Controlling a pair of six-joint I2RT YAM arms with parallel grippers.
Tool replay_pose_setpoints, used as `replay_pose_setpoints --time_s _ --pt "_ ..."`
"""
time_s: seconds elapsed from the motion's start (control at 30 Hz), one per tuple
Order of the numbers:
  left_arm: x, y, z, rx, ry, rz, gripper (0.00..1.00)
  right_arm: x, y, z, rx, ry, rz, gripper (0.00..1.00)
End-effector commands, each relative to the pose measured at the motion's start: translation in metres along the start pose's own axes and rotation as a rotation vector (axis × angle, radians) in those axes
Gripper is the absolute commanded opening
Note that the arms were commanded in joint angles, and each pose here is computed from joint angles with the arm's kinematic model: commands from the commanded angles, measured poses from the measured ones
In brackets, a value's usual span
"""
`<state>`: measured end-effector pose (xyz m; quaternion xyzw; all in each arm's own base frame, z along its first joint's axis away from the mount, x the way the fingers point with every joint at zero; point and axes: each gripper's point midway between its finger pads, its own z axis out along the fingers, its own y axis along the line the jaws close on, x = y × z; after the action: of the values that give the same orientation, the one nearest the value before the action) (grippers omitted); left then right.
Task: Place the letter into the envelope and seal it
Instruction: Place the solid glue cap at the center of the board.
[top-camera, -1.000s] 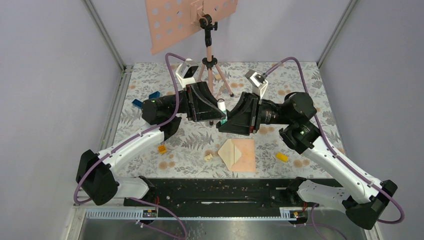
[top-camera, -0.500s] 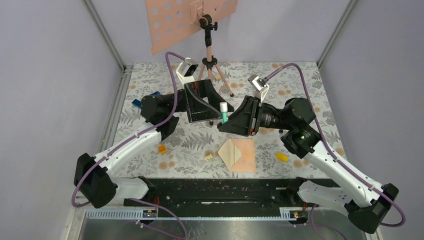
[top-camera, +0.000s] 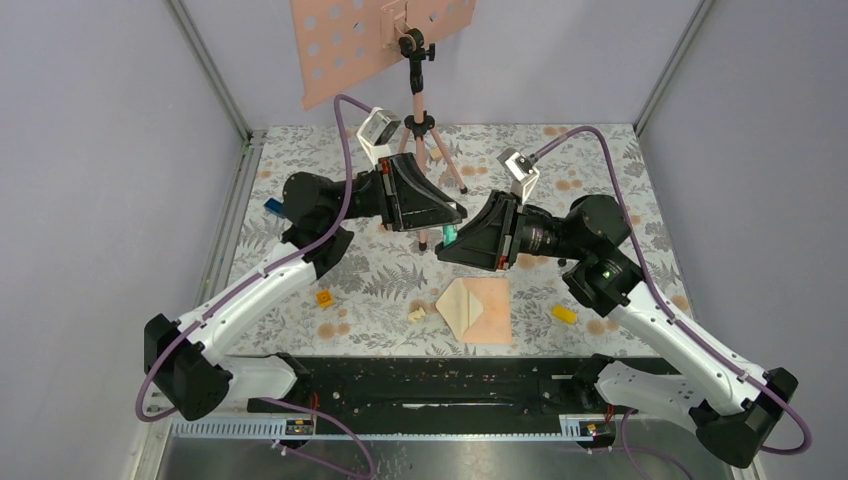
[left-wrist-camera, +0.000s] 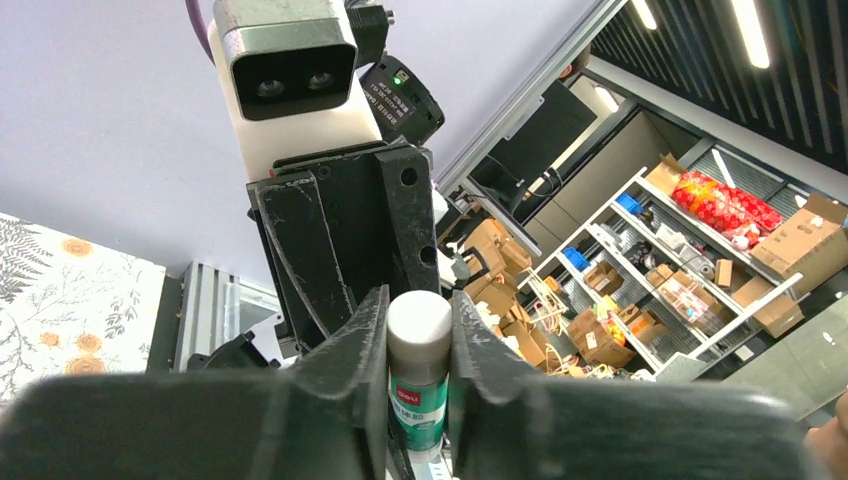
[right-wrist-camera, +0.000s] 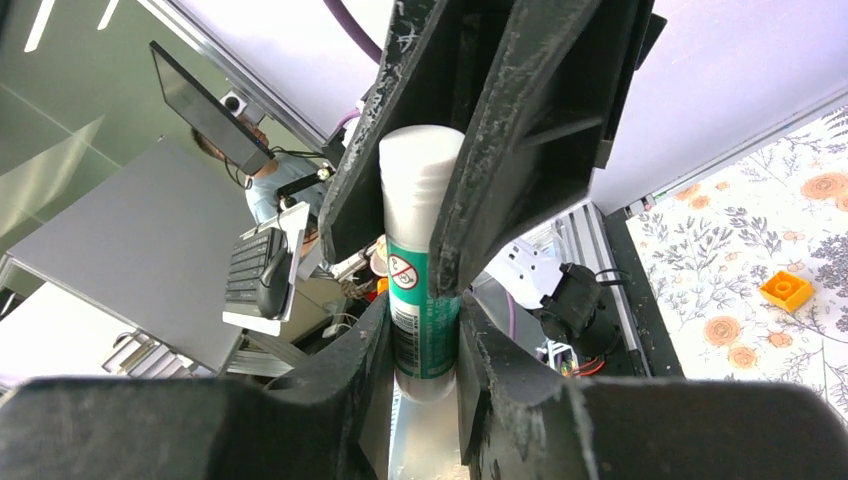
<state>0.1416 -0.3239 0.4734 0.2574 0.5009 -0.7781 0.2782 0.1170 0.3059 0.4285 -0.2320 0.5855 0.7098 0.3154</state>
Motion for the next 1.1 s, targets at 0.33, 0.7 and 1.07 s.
replay_pose_setpoints --time_s 0.33,0.7,1.07 --pt "-0.05 0.03 -0.001 -0.244 -0.171 0.054 0.0 0.056 -0.019 -0.028 0.08 0.161 0.029 0.0" --pt "-0.043 0.068 -0.007 -0.307 -0.16 -0.017 0.0 0.096 -0.069 -0.086 0.455 0.195 -0.027 0.0" --pt "0.08 0.179 -0.11 -0.921 0.024 -0.23 0.0 0.109 -0.103 -0.113 0.628 0.241 -0.075 0.0"
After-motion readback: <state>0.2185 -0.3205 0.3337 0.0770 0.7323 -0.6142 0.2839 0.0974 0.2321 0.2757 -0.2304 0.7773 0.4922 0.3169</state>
